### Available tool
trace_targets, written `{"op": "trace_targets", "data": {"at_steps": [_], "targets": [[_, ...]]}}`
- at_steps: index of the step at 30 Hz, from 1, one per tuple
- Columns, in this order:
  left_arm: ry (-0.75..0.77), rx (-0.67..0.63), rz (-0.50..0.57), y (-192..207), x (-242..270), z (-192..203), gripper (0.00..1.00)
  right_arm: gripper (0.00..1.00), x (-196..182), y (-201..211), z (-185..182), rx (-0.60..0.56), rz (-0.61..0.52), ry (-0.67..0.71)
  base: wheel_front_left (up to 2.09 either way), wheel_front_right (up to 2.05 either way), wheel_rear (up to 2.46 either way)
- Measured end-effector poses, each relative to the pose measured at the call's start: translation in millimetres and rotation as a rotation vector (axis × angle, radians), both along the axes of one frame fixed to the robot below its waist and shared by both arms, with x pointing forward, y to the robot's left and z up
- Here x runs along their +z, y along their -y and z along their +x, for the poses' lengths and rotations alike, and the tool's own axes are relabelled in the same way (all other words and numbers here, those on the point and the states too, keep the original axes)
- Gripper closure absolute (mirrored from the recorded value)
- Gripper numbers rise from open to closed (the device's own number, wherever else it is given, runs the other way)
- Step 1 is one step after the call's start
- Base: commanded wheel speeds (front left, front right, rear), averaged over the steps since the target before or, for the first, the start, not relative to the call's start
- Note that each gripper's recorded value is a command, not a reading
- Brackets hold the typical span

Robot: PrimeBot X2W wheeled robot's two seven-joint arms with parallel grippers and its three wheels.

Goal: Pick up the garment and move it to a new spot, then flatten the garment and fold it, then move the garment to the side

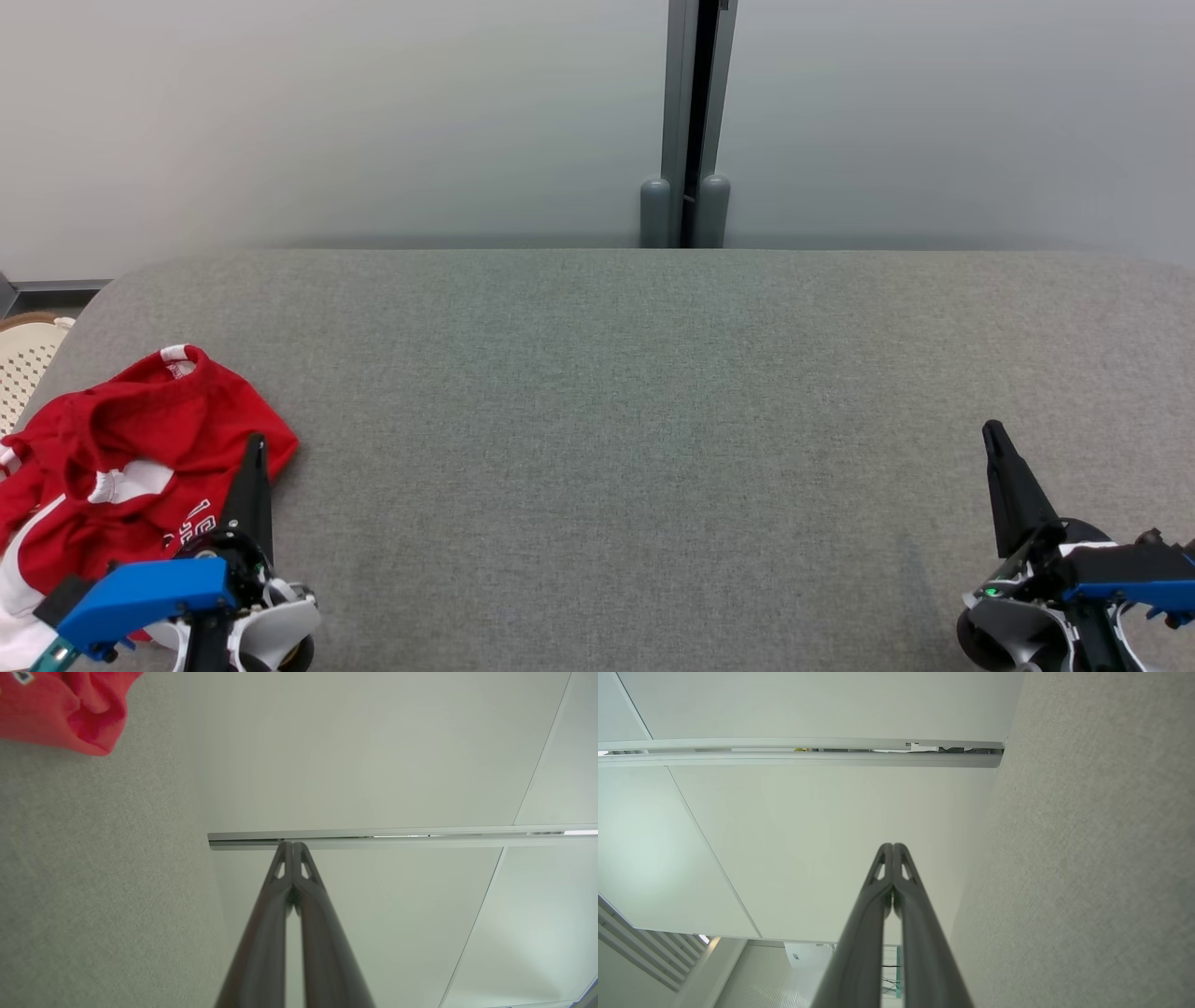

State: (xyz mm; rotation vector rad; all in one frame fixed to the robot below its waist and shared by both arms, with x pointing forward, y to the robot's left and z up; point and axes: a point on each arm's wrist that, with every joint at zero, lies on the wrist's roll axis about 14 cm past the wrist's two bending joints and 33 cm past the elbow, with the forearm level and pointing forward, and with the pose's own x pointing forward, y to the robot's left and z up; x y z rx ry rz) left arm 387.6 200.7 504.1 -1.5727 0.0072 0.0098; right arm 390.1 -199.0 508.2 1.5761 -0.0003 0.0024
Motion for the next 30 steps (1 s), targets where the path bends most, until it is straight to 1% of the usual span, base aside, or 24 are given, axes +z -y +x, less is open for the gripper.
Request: {"op": "trace_targets", "data": {"at_steps": [1, 2, 7, 12, 16, 30], "targets": [[-0.004, 0.001, 0.000, 0, -1, 0, 1.00, 1.00, -1, 0, 0, 0.000, 0.001, -0.003, 0.00, 0.00, 0.00], [-0.016, 0.001, -0.001, 0, -5, -2, 0.00, 0.00, -4, -1, -1, 0.000, 0.003, -0.012, 0.00, 0.00, 0.00], [-0.098, 0.012, -0.006, -1, -33, -16, 0.00, 0.00, -22, -3, -8, 0.002, 0.007, -0.067, 0.00, 0.00, 0.00], [-0.104, 0.016, 0.057, -1, -33, -16, 0.00, 0.00, -21, -7, -7, 0.007, -0.036, -0.067, 0.00, 0.00, 0.00], [-0.108, 0.010, 0.133, 0, -34, -15, 0.00, 0.00, -22, -9, -6, 0.018, -0.103, -0.072, 0.00, 0.00, 0.00], [-0.126, -0.005, 0.463, -2, -37, -14, 0.00, 0.00, -28, -11, -5, 0.028, -0.369, -0.091, 0.00, 0.00, 0.00]]}}
